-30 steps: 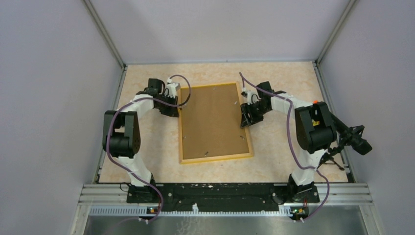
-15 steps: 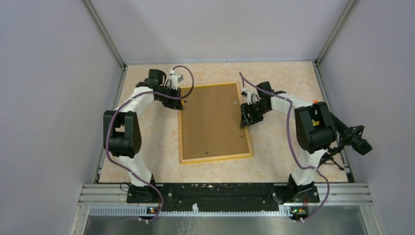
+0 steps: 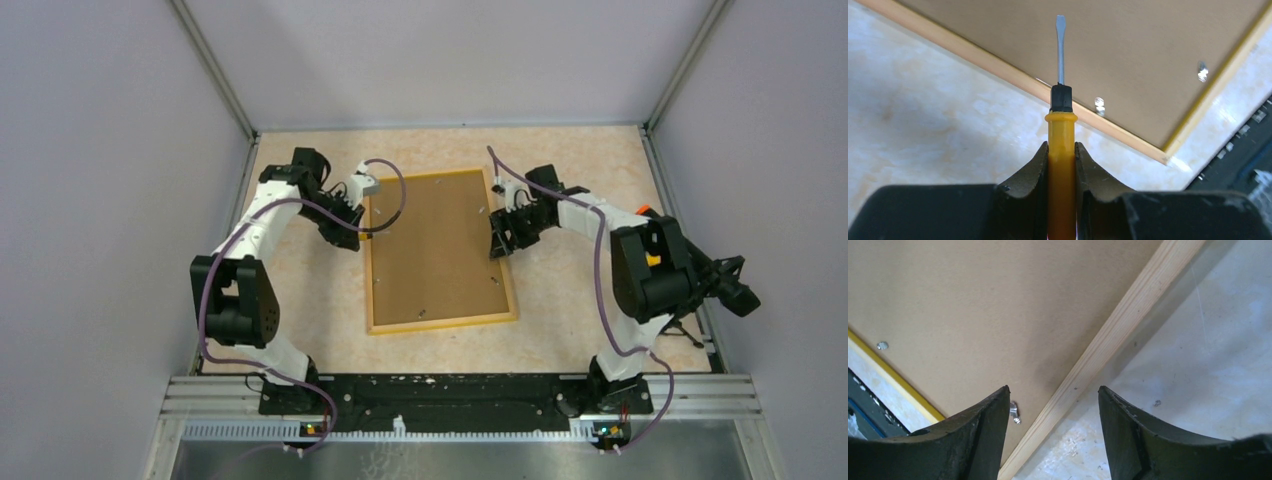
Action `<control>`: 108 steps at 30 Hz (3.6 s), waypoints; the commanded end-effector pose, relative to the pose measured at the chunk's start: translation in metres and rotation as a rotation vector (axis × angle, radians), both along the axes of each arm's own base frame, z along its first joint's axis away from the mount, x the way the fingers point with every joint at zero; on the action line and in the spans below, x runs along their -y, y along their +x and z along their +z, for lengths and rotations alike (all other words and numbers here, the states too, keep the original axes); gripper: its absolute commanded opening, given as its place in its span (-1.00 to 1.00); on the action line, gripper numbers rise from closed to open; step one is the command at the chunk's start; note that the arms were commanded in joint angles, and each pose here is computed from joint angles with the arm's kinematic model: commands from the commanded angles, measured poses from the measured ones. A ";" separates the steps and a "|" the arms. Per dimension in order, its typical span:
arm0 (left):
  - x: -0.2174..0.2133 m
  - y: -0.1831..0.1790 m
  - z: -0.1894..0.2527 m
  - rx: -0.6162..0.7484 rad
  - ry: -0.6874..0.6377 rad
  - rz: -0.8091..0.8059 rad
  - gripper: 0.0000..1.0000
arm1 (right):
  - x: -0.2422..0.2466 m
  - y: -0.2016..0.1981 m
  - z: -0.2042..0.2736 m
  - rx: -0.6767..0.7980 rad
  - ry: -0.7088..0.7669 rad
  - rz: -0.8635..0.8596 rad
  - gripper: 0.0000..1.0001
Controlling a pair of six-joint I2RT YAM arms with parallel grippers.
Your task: Take the photo out of the frame
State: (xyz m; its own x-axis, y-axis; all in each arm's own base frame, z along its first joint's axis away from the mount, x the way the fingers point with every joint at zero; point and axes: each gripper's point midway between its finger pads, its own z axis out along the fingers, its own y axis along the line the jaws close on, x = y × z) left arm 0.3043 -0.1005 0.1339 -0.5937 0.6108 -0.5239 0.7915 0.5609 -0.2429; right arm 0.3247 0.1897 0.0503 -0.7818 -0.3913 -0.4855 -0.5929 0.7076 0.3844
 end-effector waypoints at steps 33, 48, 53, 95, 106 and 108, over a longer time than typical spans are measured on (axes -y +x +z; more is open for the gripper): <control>0.126 -0.049 0.069 -0.409 -0.480 -0.077 -1.00 | -0.169 -0.031 0.117 0.954 0.052 0.791 -0.70; 0.054 0.020 0.166 0.137 -0.717 0.189 0.97 | -0.172 -0.010 0.178 0.925 0.242 0.488 -1.00; 0.056 0.004 0.189 0.184 -0.815 0.269 0.97 | -0.181 -0.015 0.205 0.908 0.350 0.436 -1.00; 0.080 -0.003 0.121 0.052 -0.591 0.196 -1.00 | -0.150 -0.012 0.146 0.714 0.164 0.411 0.32; 0.030 -0.029 0.035 0.146 -0.231 0.203 -1.00 | -0.079 -0.094 0.068 0.544 0.022 0.733 0.60; 0.028 -0.029 0.028 0.098 -0.220 0.250 -1.00 | -0.076 -0.104 0.063 0.522 0.035 0.773 0.60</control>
State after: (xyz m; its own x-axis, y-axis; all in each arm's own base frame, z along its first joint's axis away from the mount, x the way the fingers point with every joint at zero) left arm 0.2723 -0.1440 0.1791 -0.6225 0.2888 -0.7274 0.7028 0.6152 -0.3572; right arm 0.2455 0.2703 0.1073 -0.0931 -0.6905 -0.7174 -0.9843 0.1725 -0.0383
